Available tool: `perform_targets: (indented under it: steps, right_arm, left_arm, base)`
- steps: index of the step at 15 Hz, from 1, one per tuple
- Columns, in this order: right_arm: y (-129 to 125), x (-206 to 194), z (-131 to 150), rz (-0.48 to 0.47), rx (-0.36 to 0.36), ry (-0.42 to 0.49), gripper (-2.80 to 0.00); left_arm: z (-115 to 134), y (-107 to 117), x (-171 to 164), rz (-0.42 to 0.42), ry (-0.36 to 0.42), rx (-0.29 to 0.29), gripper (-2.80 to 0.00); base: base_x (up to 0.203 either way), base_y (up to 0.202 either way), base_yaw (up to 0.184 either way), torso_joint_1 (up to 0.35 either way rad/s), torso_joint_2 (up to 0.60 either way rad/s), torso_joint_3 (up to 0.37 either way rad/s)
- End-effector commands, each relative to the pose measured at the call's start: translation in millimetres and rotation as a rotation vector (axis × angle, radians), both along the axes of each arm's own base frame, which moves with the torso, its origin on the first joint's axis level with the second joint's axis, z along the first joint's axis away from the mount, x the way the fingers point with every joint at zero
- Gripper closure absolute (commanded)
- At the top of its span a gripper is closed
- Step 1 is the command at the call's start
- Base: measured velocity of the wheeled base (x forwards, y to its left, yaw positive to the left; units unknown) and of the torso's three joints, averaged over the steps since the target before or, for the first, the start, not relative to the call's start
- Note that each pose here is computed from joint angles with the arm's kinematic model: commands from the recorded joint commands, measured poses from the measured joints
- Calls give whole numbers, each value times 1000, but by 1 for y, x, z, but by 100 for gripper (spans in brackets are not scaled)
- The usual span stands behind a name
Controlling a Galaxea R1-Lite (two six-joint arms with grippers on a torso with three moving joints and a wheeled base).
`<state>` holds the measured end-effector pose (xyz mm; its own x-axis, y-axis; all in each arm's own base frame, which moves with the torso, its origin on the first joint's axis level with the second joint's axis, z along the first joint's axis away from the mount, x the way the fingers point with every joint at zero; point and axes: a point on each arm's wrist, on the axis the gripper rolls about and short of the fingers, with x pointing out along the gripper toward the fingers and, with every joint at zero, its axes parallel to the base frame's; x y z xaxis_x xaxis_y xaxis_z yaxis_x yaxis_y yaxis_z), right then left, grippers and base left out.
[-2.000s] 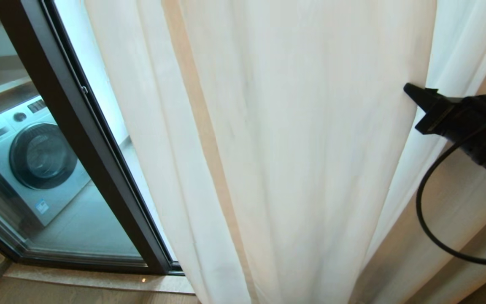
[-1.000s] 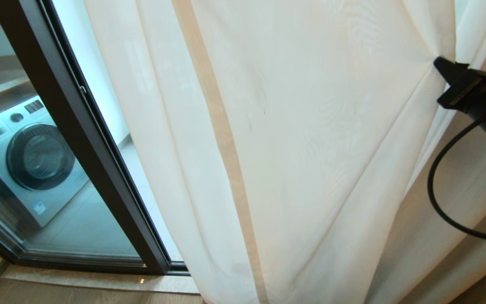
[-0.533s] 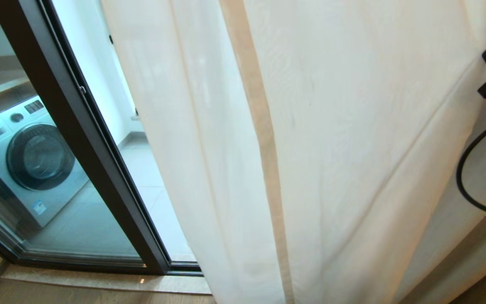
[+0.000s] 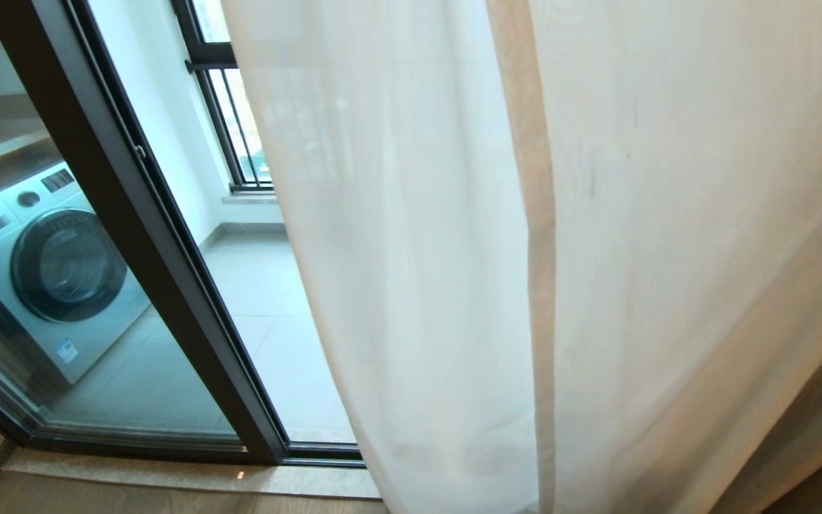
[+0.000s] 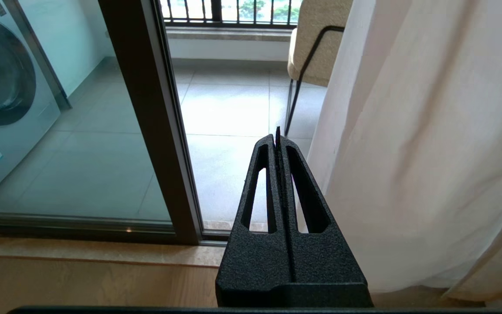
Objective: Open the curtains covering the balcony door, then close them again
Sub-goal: Pull the inner curtains open on both sides
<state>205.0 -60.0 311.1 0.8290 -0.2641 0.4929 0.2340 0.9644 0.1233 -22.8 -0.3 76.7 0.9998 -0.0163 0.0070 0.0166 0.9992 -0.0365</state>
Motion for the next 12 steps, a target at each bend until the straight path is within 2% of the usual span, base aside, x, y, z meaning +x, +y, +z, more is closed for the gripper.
perform_targets:
  steps: [1, 5, 12]
  right_arm:
    - [-17, -12, 6, -96, -7, -25, 0]
    - [-52, -27, 16, -273, -11, -33, 0]
    - [-107, -45, 22, -502, 8, -42, 0]
  left_arm:
    - [0, 0, 0, 1, -1, 0, 0]
    - [0, 0, 0, 0, -1, 0, 0]
    - [0, 0, 0, -1, -1, 0, 0]
  base:
    - [0, 0, 0, 0, 0, 0]
    - [0, 0, 0, 0, 0, 0]
    - [0, 0, 0, 0, 0, 0]
